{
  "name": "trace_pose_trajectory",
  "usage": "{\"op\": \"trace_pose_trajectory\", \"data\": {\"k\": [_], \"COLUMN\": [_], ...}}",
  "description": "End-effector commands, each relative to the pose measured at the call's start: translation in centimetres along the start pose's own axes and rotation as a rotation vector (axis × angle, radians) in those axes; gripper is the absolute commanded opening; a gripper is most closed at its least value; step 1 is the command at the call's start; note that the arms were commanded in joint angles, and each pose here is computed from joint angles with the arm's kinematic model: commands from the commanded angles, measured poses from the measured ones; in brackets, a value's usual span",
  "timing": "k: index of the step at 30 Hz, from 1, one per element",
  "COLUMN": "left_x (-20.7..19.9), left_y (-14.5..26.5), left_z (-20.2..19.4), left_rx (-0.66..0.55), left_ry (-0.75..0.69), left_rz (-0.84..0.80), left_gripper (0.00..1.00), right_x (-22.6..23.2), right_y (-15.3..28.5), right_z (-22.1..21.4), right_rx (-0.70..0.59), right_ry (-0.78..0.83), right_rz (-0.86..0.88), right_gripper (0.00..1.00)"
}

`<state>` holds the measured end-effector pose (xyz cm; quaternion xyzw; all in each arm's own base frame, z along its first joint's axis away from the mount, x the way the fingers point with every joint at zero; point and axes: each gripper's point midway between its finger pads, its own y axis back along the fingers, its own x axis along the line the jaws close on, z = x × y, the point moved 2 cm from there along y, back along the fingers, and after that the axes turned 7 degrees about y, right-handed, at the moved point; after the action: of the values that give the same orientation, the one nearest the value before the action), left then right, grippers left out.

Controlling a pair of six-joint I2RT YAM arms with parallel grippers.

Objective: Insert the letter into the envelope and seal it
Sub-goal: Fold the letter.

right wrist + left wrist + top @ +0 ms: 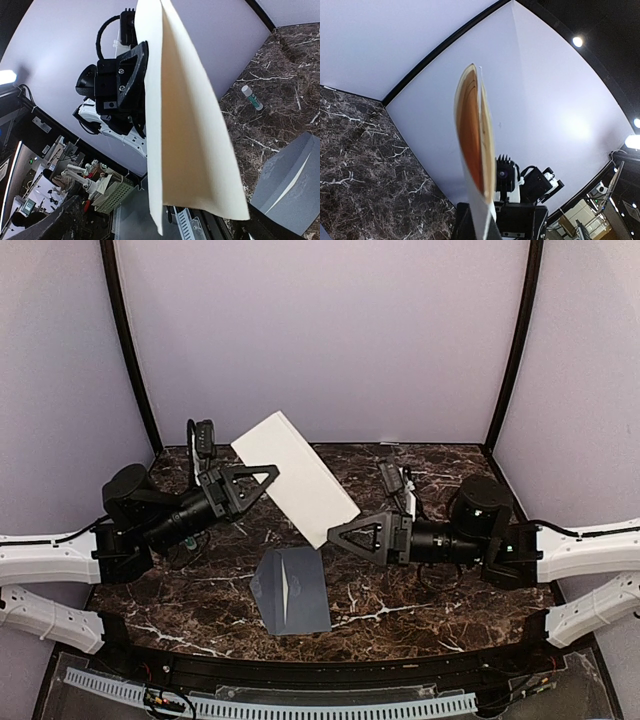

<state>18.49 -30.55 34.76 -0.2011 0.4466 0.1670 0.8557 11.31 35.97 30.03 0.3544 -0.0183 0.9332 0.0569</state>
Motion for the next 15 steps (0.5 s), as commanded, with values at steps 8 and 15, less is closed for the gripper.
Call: {"op": "trace_pose_trajectory", "data": {"k": [8,15], "left_x": [-0.7,-1.0], "left_y": [0.9,1.0], "left_z": [1.4,1.5], "left_rx": [-0.08,-0.081], "left_ry": [0.046,0.048], "left_rz": [-0.033,-0.039], "left_gripper": [0.0,0.0], "right_x": [1.4,0.8], "right_y": [-2.4,-2.6], "right_z": [2.1,1.9], "right_rx": [-0.188,-0.193], "right_ry": [-0.049,-0.079], "right_rz": [0.055,0.042], "right_gripper": [0.71,0.18]}}
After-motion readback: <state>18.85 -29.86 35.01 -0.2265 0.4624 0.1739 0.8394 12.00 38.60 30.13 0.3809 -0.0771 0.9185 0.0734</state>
